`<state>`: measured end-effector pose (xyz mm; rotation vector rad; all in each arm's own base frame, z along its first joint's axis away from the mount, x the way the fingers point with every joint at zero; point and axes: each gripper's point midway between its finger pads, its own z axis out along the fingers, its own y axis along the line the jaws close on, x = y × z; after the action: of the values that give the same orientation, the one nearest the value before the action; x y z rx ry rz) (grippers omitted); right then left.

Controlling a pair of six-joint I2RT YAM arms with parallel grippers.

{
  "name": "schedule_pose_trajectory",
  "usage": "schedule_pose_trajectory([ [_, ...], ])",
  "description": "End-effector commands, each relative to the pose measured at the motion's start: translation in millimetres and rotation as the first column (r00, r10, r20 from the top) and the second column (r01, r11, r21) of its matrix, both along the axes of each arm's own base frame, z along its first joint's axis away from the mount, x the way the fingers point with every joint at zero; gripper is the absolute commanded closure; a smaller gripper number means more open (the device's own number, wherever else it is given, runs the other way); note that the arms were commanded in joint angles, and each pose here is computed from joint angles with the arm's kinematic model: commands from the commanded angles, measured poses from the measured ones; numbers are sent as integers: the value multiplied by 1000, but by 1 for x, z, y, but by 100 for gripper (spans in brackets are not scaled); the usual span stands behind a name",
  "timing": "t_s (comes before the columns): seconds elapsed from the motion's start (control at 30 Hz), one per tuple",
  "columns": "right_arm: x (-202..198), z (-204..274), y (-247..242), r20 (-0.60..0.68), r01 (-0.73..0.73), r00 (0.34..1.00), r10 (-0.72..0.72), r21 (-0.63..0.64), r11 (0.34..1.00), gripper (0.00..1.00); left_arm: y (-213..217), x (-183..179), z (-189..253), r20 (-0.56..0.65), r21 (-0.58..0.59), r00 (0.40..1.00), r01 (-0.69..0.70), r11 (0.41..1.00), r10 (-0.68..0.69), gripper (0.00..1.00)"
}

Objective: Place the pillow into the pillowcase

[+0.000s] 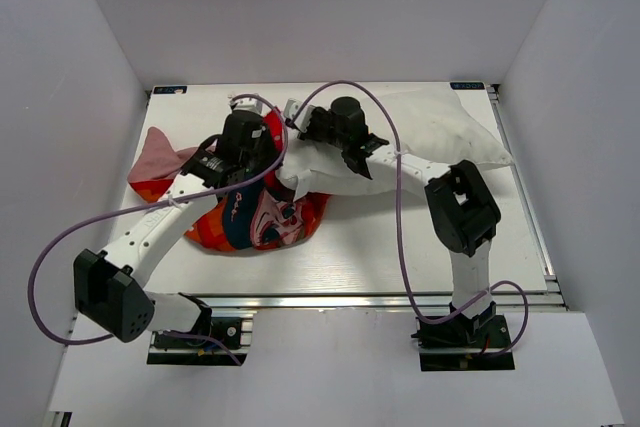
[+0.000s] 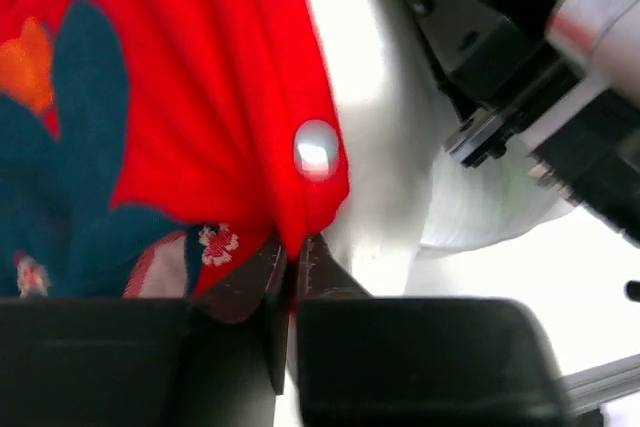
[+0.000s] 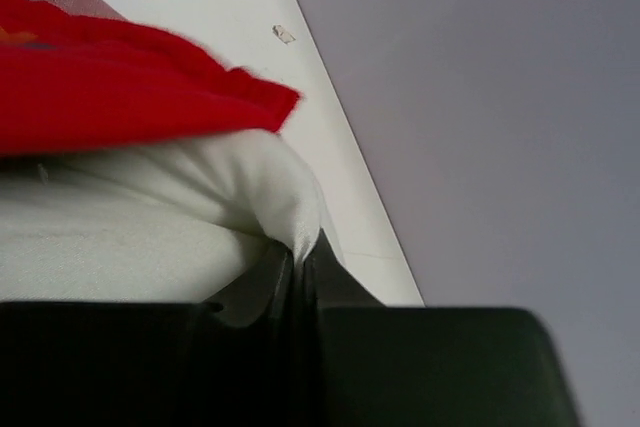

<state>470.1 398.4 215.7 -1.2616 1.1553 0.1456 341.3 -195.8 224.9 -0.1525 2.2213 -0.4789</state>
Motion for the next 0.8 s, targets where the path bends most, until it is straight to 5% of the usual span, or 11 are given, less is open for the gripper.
schedule_pose_trajectory([
  [0.0, 22, 38, -31, 109, 106, 988, -109, 33, 994, 88, 5, -18, 35, 35, -51, 999, -3, 999, 5, 59],
  [0.1, -27, 11, -34, 7, -88, 996, 88, -42, 995, 60, 21, -26, 35, 18, -43, 996, -84, 996, 85, 37],
  [0.23, -79, -1, -47, -121, -242, 965, 234, -58, 969, 33, 42, -50, 41, 16, -93, 985, -171, 981, 173, 32],
  [0.33, -93, 18, -62, -167, -234, 960, 227, -25, 972, 26, 46, -77, 36, -18, -173, 985, -173, 970, 172, 32],
  [0.57, -128, 84, -95, -190, -260, 946, 263, 44, 965, 26, 31, -117, -30, -191, -269, 977, -143, 952, 92, 51],
  [0.7, -173, 96, -108, -173, -378, 912, 372, 1, 926, 24, 26, -114, -51, -204, -295, 973, -164, 942, 105, 46],
  [0.77, -198, 74, -109, -192, -465, 870, 453, -20, 885, 14, 26, -112, -70, -236, -272, 964, -183, 945, 119, 42],
])
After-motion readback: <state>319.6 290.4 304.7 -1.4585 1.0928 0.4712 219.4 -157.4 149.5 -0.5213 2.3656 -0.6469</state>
